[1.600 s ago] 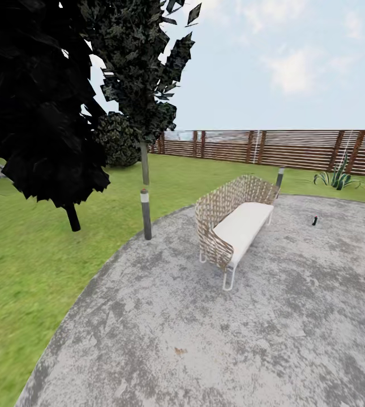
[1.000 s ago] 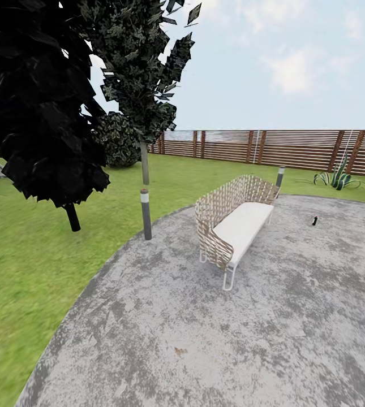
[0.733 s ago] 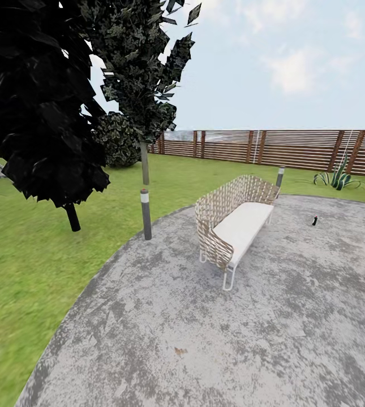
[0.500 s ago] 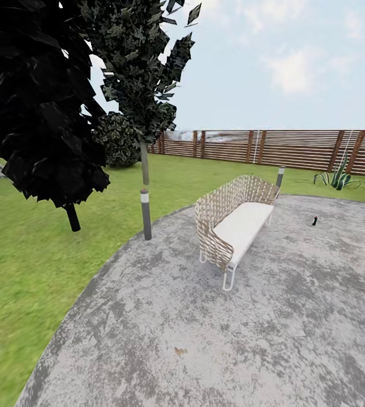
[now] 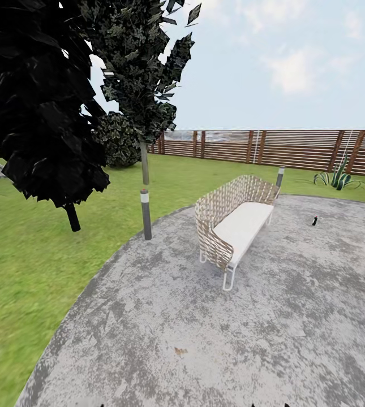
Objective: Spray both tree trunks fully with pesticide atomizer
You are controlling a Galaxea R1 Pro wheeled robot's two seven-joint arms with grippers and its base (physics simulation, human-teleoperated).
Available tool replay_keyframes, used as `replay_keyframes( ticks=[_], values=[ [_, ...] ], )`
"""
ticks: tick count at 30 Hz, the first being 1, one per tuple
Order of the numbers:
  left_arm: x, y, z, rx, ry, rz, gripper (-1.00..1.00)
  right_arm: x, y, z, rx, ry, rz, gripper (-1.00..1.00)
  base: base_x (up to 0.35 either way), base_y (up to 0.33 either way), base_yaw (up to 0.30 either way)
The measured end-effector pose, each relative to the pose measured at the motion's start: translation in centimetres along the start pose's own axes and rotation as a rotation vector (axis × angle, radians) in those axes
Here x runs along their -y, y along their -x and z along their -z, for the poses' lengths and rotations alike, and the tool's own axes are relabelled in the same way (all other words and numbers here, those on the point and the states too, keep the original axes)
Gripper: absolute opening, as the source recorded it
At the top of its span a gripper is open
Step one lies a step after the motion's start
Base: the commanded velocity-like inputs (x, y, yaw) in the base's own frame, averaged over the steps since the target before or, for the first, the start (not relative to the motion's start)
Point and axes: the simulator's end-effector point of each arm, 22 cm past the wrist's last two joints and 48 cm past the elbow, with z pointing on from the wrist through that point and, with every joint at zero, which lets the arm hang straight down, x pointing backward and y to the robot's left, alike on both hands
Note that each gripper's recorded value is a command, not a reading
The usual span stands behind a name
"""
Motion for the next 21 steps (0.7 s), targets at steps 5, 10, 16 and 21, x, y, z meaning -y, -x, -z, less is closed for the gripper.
replay_keyframes(
  ticks=[5,10,16,21],
  values=[
    [-1.9,0.3,0.1,0.011,0.023,-0.008,1.00,-0.1,0.2,-0.1,0.005,0.004,0.002,1.00,0.000,0.000,-0.129],
    [-5.2,0.9,0.1,0.019,0.062,-0.023,1.00,0.0,0.1,0.0,0.003,-0.001,0.000,1.00,0.000,0.000,-0.283],
    [-5.4,0.3,-0.3,0.018,0.064,-0.023,1.00,1.5,-0.7,-0.3,-0.002,-0.039,-0.024,1.00,0.000,0.000,-0.298],
    [-5.1,-0.6,-1.0,0.013,0.062,-0.021,1.00,3.3,-1.6,-0.6,-0.004,-0.083,-0.054,1.00,0.000,0.000,-0.298]
  ],
)
